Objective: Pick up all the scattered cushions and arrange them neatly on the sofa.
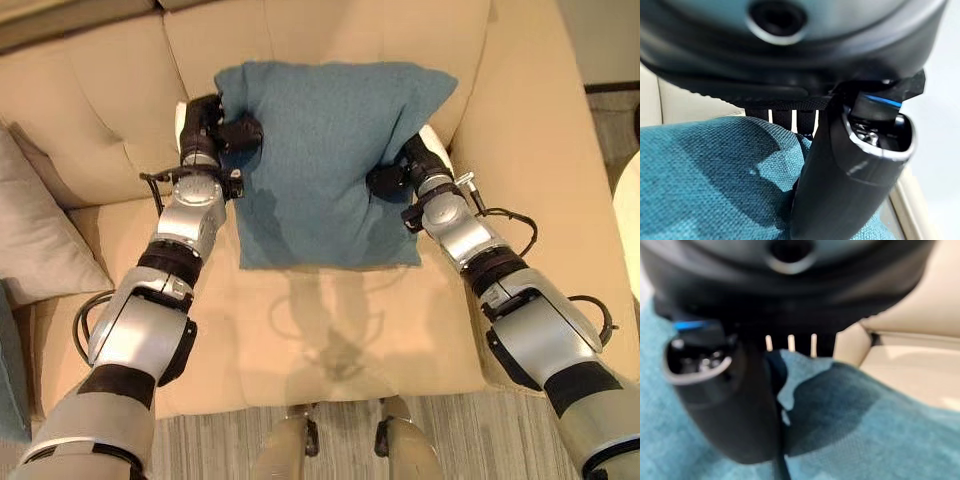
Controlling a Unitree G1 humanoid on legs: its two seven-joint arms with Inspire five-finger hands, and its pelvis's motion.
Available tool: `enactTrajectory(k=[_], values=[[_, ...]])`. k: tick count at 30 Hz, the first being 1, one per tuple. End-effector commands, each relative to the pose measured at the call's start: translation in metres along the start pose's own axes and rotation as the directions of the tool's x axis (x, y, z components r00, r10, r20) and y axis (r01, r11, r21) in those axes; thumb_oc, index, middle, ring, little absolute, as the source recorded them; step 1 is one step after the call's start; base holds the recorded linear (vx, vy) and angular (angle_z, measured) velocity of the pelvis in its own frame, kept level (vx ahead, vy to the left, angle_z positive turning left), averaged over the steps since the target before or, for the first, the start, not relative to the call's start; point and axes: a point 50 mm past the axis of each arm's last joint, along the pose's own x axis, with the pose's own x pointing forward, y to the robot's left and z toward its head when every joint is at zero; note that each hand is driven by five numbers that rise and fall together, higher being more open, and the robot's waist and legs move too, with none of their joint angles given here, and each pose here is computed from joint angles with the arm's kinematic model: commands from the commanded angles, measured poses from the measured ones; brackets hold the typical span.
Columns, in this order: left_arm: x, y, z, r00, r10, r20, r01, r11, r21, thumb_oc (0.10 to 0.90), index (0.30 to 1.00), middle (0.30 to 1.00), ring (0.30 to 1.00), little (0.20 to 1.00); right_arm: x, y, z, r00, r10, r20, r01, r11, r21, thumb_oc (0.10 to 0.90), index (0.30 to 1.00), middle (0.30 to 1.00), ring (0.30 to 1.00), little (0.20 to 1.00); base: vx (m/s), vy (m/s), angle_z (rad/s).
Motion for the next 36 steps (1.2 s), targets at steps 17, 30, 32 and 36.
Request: enactTrajectory(k=[17, 30, 32, 36], values=[[0.023, 0.049, 0.159, 0.96, 0.157, 0.232, -0.126, 0.982, -0.142, 0.8, 0.9, 0.9, 0.9, 0.9, 0.018, -0.083, 0.146, 0.926, -0.263, 0.272, 0.242, 0.964, 0.109, 0.8, 0.9, 0.9, 0.9, 0.9, 0.01, -0.031, -0.04], [0.024, 0.094, 0.101, 0.924, 0.35, -0.153, -0.381, 0.877, -0.294, 0.8, 0.9, 0.9, 0.9, 0.9, 0.019, -0.096, 0.095, 0.901, -0.431, 0.053, 0.419, 0.894, 0.157, 0.8, 0.9, 0.9, 0.9, 0.9, 0.0, -0.012, -0.05], [0.021, 0.109, 0.105, 0.889, 0.435, -0.143, -0.458, 0.835, -0.305, 0.8, 0.9, 0.9, 0.9, 0.9, 0.018, -0.099, 0.097, 0.873, -0.483, 0.071, 0.457, 0.86, 0.228, 0.8, 0.9, 0.9, 0.9, 0.9, -0.01, -0.001, -0.03], [0.008, 0.146, 0.123, 0.693, 0.714, -0.1, -0.673, 0.592, -0.442, 0.8, 0.9, 0.9, 0.9, 0.9, 0.013, -0.099, 0.102, 0.822, -0.566, 0.07, 0.486, 0.76, 0.431, 0.8, 0.9, 0.9, 0.9, 0.9, -0.01, -0.009, 0.0]])
